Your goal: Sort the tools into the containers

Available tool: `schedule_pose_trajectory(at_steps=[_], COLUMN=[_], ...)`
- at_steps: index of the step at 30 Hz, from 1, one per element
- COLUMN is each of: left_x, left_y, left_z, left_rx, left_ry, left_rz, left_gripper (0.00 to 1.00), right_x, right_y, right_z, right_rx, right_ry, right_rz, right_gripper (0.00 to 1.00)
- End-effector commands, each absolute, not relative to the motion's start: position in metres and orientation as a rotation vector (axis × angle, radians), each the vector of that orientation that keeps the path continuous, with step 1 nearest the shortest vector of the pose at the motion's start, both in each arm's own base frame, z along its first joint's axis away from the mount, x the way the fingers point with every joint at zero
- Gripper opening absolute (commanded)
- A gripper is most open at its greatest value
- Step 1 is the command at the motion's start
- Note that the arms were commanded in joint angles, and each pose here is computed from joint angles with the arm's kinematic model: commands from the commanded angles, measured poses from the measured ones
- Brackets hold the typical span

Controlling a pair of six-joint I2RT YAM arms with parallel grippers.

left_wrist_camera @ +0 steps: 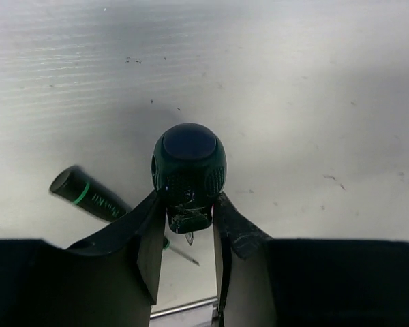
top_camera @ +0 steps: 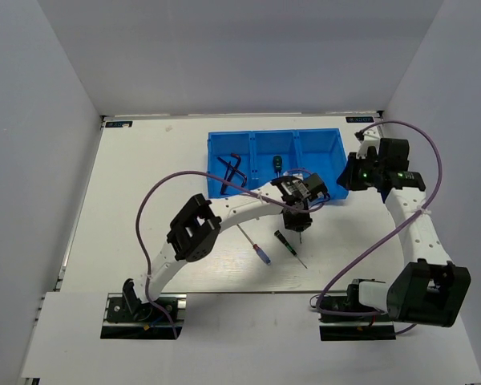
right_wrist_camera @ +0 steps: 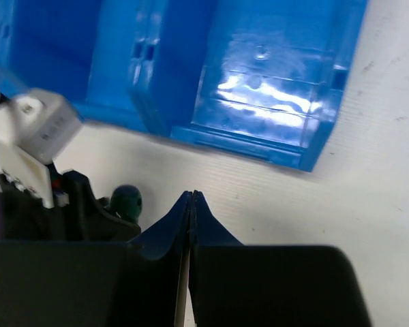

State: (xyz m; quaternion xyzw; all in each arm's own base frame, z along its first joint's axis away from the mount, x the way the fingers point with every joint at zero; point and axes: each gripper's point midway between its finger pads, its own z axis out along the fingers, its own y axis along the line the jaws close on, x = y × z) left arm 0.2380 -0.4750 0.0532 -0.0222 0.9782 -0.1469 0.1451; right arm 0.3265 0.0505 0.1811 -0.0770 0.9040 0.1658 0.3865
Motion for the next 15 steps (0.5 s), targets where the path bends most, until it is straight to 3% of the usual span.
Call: schedule_pose_trajectory(at_steps=[1, 8, 9, 12, 15], left_x=[0.27, 0.338, 0.35, 0.389, 0.42], left_y=[-0.463, -0.429, -0.422, -0.411, -0.404], left_z=[0.158, 0.193, 0.19, 0.195, 0.193], left_rx=[-0.075, -0.153, -0.166, -0.15, -0.152], left_ry=[2.578, 2.388, 2.362, 2.28, 2.26], left_rz=[-0.537, -0.402, -0.36, -0.306, -0.285], left_gripper=[0.0, 0.0, 0.02, 0.07, 0.19], right_x=[0.302, 0.262, 0.257, 0.241, 0.222], right_y=[0.072, 0.091, 0.093, 0.099, 0.106], right_z=[0.183, 0.167, 0.168, 0.16, 0.151], right_rx=[-0.328, -0.59, -0.63, -0.716, -0.753], right_ry=[2.283, 2.195, 2.173, 2.157, 2.164], right_rz=[0.599, 0.738, 0.753, 0.793, 0.862], right_gripper=[0.0, 0.03, 0.16, 0.36, 0.51])
